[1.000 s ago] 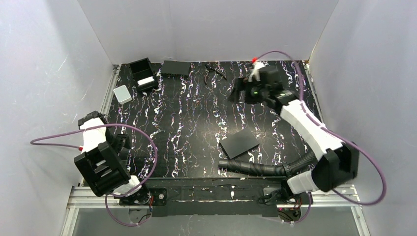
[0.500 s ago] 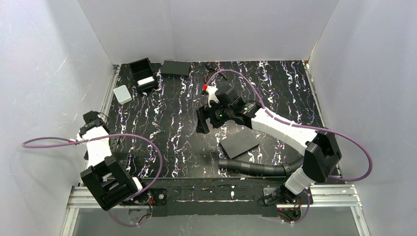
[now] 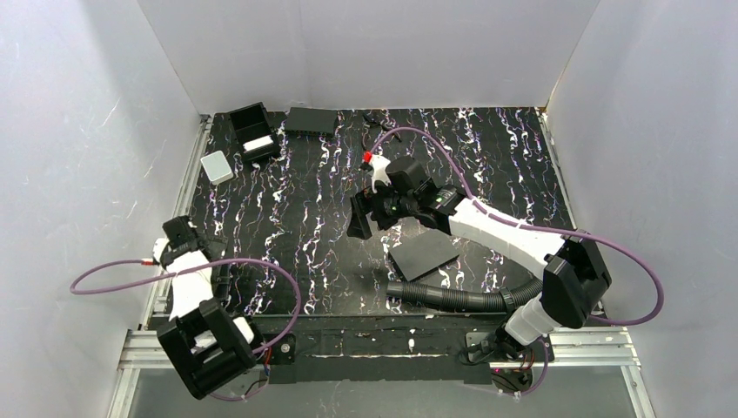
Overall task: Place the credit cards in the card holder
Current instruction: Move the card holder to the center of the board.
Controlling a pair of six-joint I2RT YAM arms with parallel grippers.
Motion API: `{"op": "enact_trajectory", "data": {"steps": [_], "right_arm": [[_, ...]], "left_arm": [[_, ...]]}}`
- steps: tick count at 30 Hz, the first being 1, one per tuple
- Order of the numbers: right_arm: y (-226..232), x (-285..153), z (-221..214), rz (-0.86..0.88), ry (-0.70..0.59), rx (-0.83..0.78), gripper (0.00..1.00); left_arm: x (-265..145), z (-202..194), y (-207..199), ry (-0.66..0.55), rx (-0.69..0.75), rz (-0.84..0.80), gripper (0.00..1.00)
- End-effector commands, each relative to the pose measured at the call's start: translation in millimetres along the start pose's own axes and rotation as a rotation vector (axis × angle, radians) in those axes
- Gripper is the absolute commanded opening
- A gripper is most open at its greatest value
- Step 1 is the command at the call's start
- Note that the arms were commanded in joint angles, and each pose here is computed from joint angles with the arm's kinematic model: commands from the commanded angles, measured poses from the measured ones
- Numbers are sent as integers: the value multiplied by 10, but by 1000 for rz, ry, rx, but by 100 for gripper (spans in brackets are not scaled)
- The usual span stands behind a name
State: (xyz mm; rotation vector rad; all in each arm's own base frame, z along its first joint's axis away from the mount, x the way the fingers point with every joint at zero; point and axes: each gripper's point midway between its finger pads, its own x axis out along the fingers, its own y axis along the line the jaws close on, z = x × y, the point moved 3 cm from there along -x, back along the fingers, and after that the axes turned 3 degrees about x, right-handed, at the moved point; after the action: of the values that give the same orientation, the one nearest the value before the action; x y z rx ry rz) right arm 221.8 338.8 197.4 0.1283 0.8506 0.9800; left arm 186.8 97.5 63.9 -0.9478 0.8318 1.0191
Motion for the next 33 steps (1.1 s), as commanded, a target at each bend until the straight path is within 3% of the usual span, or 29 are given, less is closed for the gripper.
{"op": "enact_trajectory", "data": {"steps": [1,6,11,17,21,23,26,29,30,33], "right_arm": [[63,-27,125,25,-66,6,100],[5,58,74,11,-61,29,100],[-80,191,-25,-11,-34,73,100],[-363,452,-162,-188,-16,320,100],[-245,721,-265,-86,-10,508,100],[-134,866,-302,-20,-23,600,89],[22,1112,-410,37,-12,662,61],[131,1282,-517,57,4,693,52],[130,1321,-564,49,7,703,50],[102,1404,-661,42,-10,723,47]], "left_arm": [[38,-603,-203,229,107,-56,98],[-145,-1295,-507,384,288,-116,98],[-576,-1742,-891,443,516,-300,98],[-1028,-1594,-1132,437,792,-437,98],[-1170,-1287,-1156,322,964,-367,98],[-1145,-1201,-1191,287,1041,-345,98],[-992,-1234,-1222,336,1081,-282,94],[-786,-1323,-1218,418,1122,-216,63],[-734,-1319,-1211,432,1147,-178,57],[-555,-1267,-1219,435,1219,-65,56]]}}
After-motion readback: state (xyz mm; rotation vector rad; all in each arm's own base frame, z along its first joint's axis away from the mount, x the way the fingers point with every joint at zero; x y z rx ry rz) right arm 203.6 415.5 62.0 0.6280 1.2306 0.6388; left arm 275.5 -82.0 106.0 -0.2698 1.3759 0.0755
